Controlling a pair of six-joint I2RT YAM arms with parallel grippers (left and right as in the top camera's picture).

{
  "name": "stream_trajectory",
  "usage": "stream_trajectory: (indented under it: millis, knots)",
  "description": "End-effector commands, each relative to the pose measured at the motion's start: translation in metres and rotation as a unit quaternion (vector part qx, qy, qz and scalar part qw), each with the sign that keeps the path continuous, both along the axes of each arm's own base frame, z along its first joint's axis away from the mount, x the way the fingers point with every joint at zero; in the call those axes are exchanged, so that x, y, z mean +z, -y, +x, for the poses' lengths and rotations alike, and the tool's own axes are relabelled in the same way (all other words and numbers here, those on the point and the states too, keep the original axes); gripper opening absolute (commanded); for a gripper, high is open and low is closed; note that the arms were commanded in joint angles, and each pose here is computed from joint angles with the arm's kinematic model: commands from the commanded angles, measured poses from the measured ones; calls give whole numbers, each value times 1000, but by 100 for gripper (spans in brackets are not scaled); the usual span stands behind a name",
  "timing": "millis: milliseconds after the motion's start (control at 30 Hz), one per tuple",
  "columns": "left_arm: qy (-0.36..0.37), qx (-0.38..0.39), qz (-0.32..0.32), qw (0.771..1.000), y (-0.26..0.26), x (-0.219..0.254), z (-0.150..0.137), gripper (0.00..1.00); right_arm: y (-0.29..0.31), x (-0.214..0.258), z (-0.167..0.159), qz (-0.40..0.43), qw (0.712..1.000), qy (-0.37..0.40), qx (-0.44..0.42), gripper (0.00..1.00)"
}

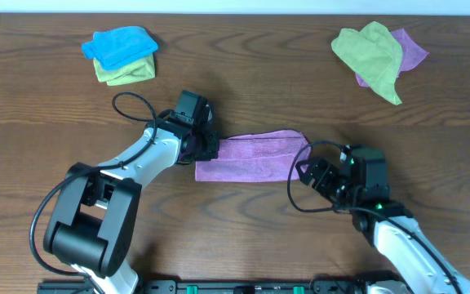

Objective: Fold the cloth
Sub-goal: 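Grasp the right end with the right gripper and fold it leftward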

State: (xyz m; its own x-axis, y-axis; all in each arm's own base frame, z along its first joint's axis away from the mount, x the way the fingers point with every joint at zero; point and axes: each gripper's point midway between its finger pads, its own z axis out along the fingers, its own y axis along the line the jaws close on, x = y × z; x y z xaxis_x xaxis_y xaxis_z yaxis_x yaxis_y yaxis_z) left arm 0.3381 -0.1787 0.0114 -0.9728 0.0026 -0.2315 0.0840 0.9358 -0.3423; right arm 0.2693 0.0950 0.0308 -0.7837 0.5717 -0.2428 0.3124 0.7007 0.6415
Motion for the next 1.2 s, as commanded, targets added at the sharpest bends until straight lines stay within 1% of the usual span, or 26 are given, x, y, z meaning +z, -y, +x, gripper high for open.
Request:
stream_trajectory:
  millis: [0, 100, 367, 700, 733, 767, 800, 833, 867, 900, 1000, 1033, 1167]
  knots:
    - [-1, -1, 9, 1000, -2, -4, 1, 6, 2, -7, -5, 17, 999, -9, -27, 88]
    - [-4, 2, 4, 1000, 0, -4, 1, 6, 4, -16, -5, 18, 999, -14, -45, 86]
    - [-9, 7, 0, 1000, 0, -4, 0, 6, -2, -27, 12, 32, 998, -5, -57, 85]
    - [-16, 7, 3, 1000, -1, -5, -4, 6, -24, -51, 24, 56, 997, -6, -54, 83]
    - [-17, 7, 4, 1000, -2, -5, -4, 6, -27, -54, 25, 56, 997, -6, -53, 78]
    - [-18, 7, 4, 1000, -2, -5, -5, 6, -29, -56, 25, 56, 997, -4, -49, 70]
    - [-19, 7, 4, 1000, -2, -6, -5, 5, -30, -56, 26, 55, 997, -1, -48, 60]
    - [-20, 7, 5, 1000, -2, -6, -6, 5, -31, -56, 27, 54, 997, 3, -48, 53]
    - [-22, 7, 6, 1000, -2, -6, -6, 6, -31, -54, 30, 52, 997, 11, -48, 43]
    - [-23, 7, 6, 1000, -3, -6, -7, 6, -32, -49, 34, 50, 998, 29, -40, 32]
    - [-27, 8, 8, 1000, -4, -7, -9, 6, -36, -27, 51, 53, 994, 95, -22, 7]
    - [-27, 8, 8, 1000, -4, -7, -9, 6, -37, -22, 54, 56, 993, 106, -22, 1]
    - [-28, 11, 7, 1000, -4, -7, -9, 6, -44, 1, 60, 74, 987, 142, -6, 1]
